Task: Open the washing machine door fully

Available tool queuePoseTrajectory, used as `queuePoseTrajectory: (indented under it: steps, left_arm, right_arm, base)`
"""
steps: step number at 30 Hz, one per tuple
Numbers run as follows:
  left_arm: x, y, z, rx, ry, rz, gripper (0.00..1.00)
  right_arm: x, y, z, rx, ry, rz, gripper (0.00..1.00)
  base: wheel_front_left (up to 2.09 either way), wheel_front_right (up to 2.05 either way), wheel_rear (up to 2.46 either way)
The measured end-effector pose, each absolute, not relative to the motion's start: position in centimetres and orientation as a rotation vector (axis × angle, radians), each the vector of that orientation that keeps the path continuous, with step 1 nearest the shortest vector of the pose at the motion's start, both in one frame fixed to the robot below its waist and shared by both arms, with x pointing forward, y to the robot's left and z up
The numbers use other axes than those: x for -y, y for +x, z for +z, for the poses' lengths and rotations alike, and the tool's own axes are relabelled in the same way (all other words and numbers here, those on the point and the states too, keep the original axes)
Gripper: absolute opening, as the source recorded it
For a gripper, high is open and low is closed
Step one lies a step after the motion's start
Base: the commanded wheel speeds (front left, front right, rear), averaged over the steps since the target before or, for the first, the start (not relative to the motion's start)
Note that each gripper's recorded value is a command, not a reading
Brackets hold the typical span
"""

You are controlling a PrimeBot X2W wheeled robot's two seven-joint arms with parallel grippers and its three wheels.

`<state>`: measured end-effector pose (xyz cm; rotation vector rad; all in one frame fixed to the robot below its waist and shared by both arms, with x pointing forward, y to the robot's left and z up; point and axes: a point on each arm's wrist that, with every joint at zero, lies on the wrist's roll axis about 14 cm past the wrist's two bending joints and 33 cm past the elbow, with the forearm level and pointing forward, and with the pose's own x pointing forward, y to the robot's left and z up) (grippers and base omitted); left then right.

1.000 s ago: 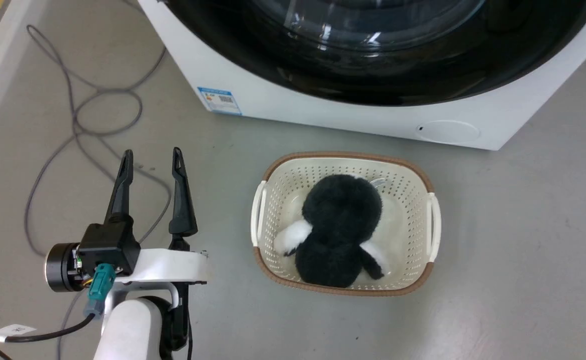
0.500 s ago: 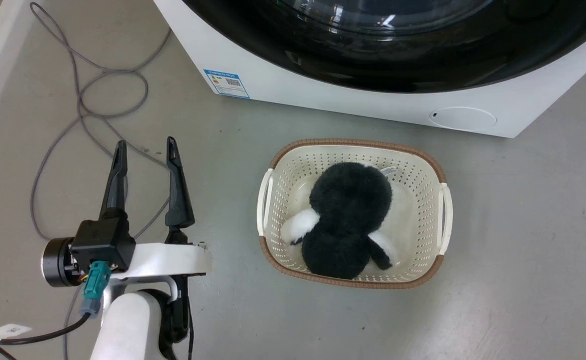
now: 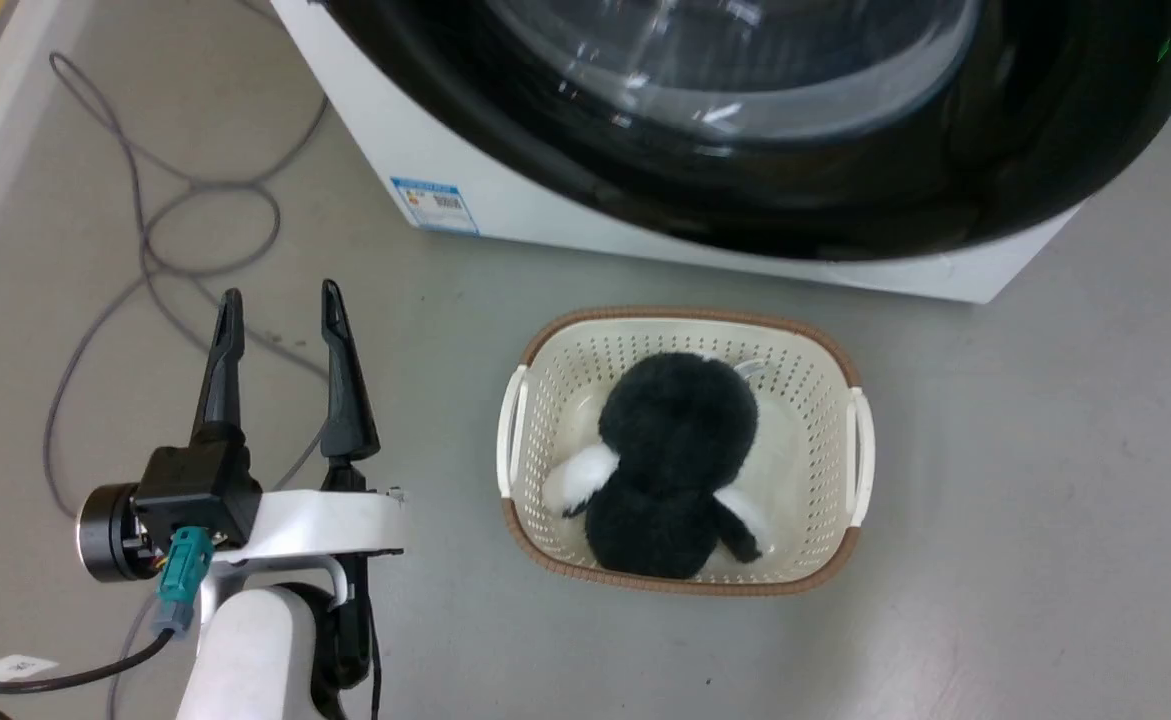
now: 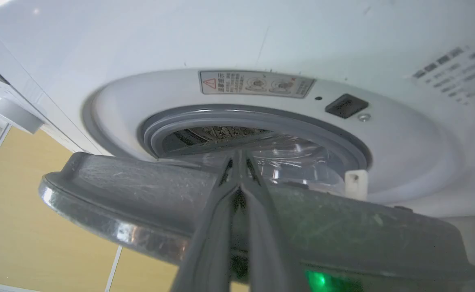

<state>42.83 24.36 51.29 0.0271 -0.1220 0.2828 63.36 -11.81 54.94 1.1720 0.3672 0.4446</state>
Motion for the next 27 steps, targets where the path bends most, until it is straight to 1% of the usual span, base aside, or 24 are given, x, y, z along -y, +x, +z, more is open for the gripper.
queuePoseTrajectory:
  steps: [11,27]
  left_arm:
    - [-23.8,41.4,52.6,0.152,0.011,0.266,1.00]
    - [-22.6,39.3,53.5,0.168,-0.005,0.227,1.00]
  right_arm:
    - [10.1,56.0,53.0,-0.511,1.141,0.538,0.00]
    - [4.9,45.2,53.4,-0.641,1.106,0.770,0.00]
  base:
    - [0.00,0.00,0.00]
    - [0.00,0.00,0.00]
